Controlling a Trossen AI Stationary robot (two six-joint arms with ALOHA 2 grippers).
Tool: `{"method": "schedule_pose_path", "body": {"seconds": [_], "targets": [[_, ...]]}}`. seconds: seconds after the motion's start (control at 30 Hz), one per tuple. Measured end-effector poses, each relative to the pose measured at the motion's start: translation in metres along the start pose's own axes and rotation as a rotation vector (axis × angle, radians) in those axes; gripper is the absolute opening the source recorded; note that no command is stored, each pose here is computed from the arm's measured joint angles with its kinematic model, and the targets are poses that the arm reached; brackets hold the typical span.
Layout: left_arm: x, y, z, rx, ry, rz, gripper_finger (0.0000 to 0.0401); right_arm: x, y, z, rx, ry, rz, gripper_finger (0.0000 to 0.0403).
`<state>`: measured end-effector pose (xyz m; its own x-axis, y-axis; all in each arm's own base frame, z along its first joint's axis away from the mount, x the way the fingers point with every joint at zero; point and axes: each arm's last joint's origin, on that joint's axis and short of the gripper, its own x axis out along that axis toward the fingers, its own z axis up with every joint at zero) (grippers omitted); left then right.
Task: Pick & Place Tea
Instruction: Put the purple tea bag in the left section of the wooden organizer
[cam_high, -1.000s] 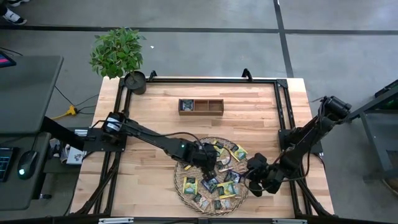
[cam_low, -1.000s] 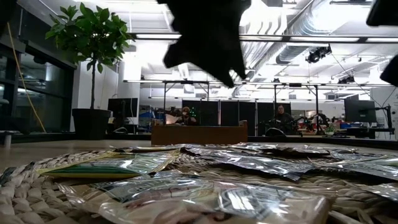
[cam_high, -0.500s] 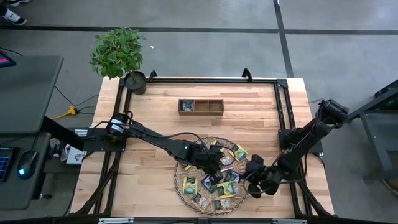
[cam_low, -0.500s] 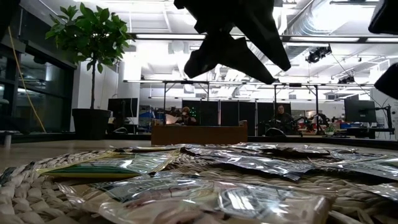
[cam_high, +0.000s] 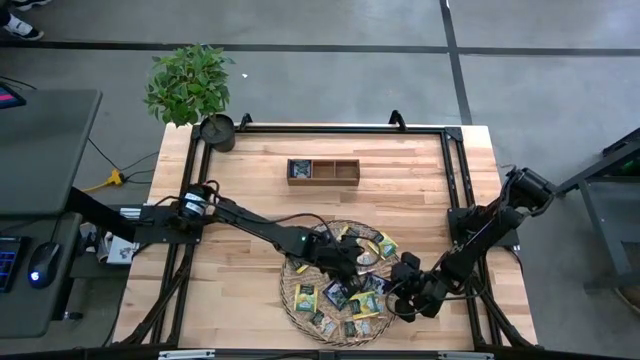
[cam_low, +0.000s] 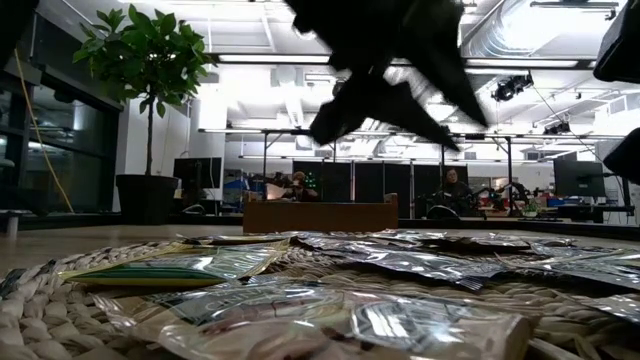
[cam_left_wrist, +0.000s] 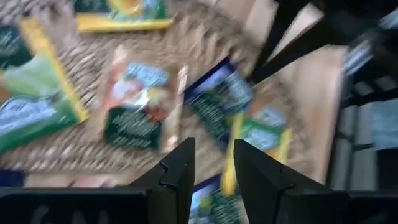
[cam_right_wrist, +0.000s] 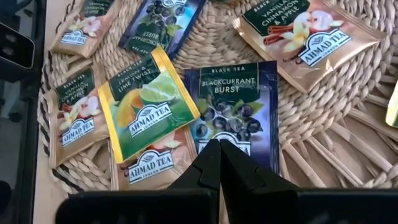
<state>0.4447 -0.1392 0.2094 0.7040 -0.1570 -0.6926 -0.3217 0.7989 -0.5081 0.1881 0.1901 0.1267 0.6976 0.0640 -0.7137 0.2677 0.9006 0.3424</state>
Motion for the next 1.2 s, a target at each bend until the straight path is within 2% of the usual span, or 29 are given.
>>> {"method": "schedule_pose_path", "body": {"seconds": [0.07, 0.17, 0.27, 0.4, 0.53, 0.6, 0.73, 0.87, 1.2], "targets": [[0.007, 0.001, 0.002, -0.023, -0.005, -0.017, 0.0108, 0.0, -0.001, 0.0, -0.002, 0.004, -0.009, 0.0], [0.014, 0.009, -0.006, -0.03, 0.05, 0.016, 0.0108, 0.0, -0.003, -0.002, 0.006, 0.014, -0.029, 0.0], [0.014, 0.004, -0.001, -0.051, 0.015, -0.023, 0.0108, 0.0, -0.004, -0.003, 0.001, 0.031, -0.038, 0.0], [0.02, 0.009, -0.007, -0.056, 0.048, -0.001, 0.0108, 0.001, -0.005, -0.004, -0.001, 0.035, -0.042, 0.0], [0.024, 0.006, -0.005, -0.067, 0.026, -0.048, 0.0108, 0.005, -0.006, -0.006, -0.009, 0.045, -0.054, 0.0], [0.028, 0.009, -0.009, -0.073, 0.046, -0.028, 0.0108, 0.007, -0.006, -0.008, -0.013, 0.051, -0.06, 0.0], [0.027, 0.008, -0.007, -0.119, 0.042, -0.041, 0.0108, 0.011, -0.007, -0.011, 0.014, 0.06, -0.066, 0.0], [0.035, 0.015, -0.011, -0.184, 0.066, -0.008, 0.0108, 0.011, -0.007, -0.011, 0.024, 0.061, -0.071, 0.0], [0.04, 0.021, 0.001, -0.313, 0.092, -0.099, 0.0108, 0.012, -0.009, -0.011, 0.02, 0.066, -0.084, 0.0]]}}
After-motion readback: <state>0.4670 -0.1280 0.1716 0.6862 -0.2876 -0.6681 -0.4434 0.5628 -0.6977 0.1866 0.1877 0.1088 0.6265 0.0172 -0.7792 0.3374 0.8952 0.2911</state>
